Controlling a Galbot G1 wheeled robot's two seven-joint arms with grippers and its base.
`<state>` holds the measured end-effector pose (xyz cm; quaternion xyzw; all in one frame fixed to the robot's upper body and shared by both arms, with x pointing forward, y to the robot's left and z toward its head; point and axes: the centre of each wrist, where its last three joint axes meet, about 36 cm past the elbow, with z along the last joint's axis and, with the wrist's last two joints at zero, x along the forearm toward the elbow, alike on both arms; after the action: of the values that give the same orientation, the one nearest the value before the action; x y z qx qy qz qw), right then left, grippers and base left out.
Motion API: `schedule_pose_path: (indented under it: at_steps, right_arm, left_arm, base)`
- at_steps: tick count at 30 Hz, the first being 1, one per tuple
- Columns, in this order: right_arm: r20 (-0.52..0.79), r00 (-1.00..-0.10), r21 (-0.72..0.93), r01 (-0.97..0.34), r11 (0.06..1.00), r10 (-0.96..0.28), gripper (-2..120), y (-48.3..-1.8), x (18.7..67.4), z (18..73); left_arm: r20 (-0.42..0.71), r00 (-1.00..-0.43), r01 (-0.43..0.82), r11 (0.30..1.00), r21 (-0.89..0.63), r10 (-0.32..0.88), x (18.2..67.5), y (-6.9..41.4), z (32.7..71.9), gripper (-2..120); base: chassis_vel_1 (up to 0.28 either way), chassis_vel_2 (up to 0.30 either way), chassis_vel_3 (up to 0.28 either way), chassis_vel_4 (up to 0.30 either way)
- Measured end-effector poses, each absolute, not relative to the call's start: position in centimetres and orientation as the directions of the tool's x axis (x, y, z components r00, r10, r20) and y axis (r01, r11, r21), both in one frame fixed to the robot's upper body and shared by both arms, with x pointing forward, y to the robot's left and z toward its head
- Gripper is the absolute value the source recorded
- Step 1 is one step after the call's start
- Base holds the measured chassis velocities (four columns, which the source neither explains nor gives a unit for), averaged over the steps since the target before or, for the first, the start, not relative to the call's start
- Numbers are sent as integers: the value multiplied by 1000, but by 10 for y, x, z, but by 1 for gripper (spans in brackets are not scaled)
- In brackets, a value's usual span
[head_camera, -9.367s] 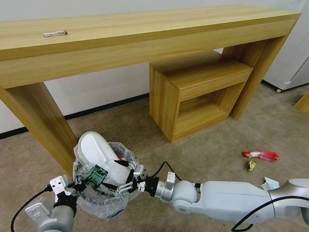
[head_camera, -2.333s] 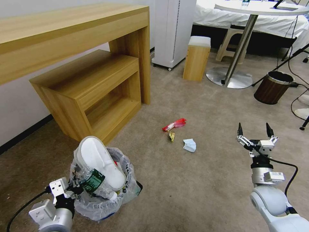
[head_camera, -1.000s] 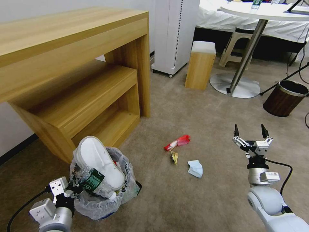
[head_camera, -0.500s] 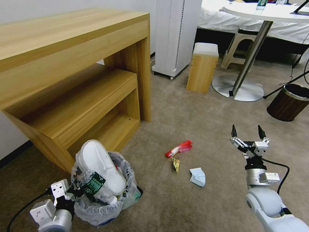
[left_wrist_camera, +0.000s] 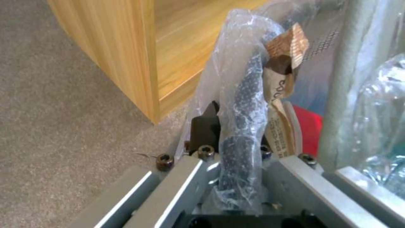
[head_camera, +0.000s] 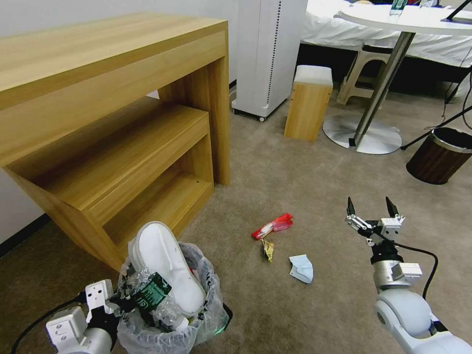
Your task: Pick up the trash bin and place the garbage on the floor into it.
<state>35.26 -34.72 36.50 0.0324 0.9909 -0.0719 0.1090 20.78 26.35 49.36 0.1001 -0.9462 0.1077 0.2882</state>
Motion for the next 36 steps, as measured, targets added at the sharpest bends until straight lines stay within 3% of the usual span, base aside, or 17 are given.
schedule_pose_path:
  at_steps: [9,20,27,36]
  right_arm:
    - [-139,-990,-226,25,974,-7,100,-359,342,348]
    - [75,-995,-536,-94,839,-64,100,-425,326,300]
    - [181,-980,-575,-169,801,-77,100,-439,307,259]
    - [286,-954,-556,-246,794,-95,100,-414,310,215]
  left_arm:
    - [566,-815,-243,959,-148,-120,214,267,487,1]
    - [543,-831,-246,955,-165,-120,221,268,475,1]
    - [524,-842,-249,953,-171,-125,224,268,471,1]
    - [501,-854,-261,949,-174,-143,223,270,467,1]
  base:
    - [0,0,0,0]
    - [0,0,0,0]
    - [0,0,0,0]
    - [0,0,0,0]
